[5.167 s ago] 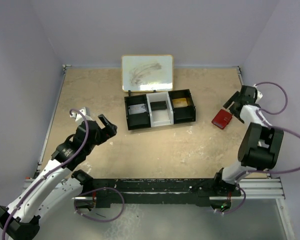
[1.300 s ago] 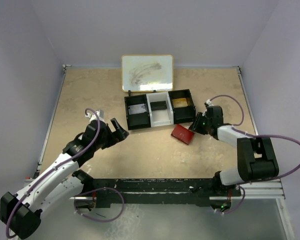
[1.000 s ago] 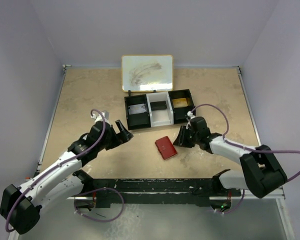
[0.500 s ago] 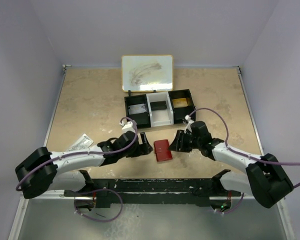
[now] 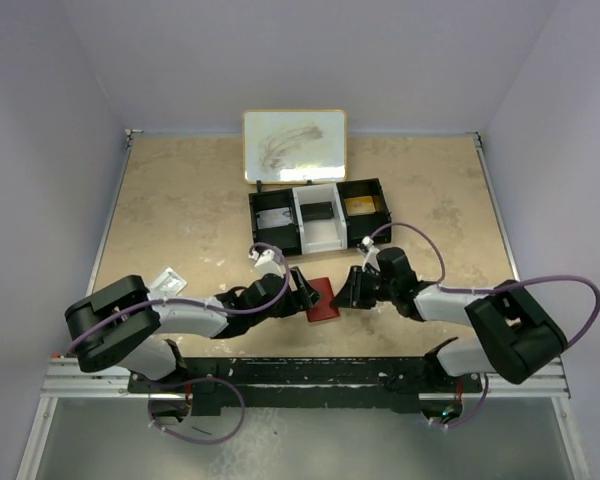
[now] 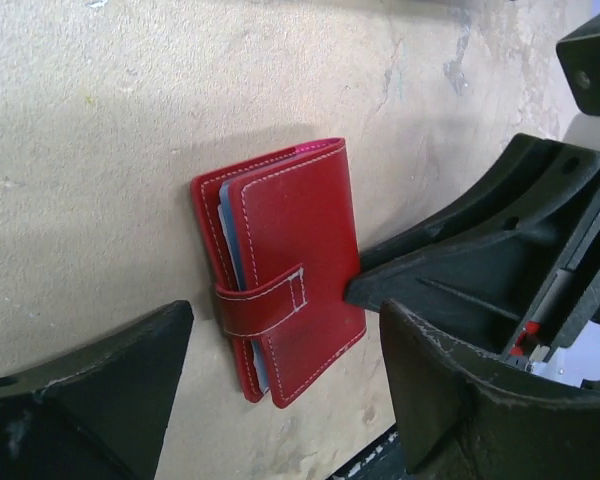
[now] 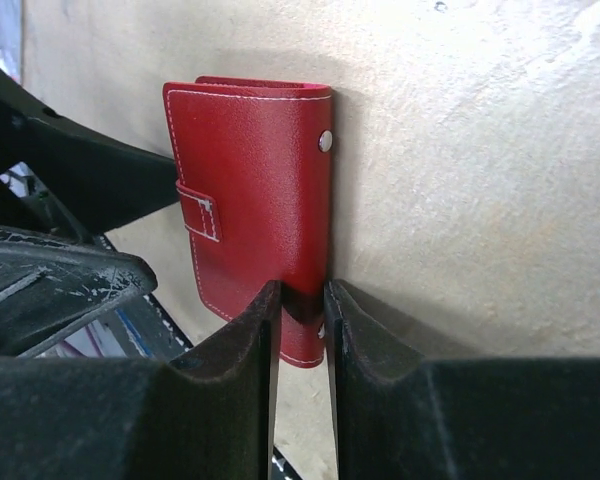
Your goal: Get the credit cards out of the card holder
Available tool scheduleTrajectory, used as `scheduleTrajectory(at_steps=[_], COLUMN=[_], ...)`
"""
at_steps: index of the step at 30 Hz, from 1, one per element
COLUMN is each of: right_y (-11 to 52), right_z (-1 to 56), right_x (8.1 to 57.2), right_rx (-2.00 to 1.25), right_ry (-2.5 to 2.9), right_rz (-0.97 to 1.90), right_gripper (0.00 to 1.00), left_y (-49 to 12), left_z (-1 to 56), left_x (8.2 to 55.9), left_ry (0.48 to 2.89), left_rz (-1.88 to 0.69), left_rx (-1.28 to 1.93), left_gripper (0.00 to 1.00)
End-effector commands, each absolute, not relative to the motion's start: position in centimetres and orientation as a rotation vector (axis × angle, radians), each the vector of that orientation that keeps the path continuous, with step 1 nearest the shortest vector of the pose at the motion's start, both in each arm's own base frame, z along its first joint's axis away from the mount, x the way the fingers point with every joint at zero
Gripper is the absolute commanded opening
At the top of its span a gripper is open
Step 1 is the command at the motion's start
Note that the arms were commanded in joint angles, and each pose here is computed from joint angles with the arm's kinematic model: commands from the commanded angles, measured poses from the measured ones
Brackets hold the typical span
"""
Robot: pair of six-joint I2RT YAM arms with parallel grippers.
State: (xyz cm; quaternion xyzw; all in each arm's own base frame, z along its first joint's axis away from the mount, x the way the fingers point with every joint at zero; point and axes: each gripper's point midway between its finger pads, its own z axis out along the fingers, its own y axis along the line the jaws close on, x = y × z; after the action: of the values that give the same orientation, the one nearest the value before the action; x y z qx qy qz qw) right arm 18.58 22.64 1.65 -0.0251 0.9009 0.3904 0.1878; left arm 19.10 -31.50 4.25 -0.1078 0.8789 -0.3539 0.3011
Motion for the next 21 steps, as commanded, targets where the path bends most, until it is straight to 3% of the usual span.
scheduleTrajectory(at_steps=[1,14,21], right_y=[22.1,22.7,23.7], right_z=[-0.7,-2.3,-0.4], right_x=[17.5,15.8,15.6], right_rx=[-0.063,-0.055,-0.101], right_ry=[2.557,2.577,2.494], right_rz=[1.088,1.182,1.289], right_gripper=[0.25,0.24,0.26], left_y=[-30.9,-31.5,-33.0], left_z=[3.6,5.2,8.6], left_x=[19.1,18.2,18.5], left_ry=[2.25,2.138,2.104], left_rz=[-0.992,-1.093,-1.075], left_rx=[-0.368,-0.423,-0.348], left_gripper=[0.72,0.56,0.4])
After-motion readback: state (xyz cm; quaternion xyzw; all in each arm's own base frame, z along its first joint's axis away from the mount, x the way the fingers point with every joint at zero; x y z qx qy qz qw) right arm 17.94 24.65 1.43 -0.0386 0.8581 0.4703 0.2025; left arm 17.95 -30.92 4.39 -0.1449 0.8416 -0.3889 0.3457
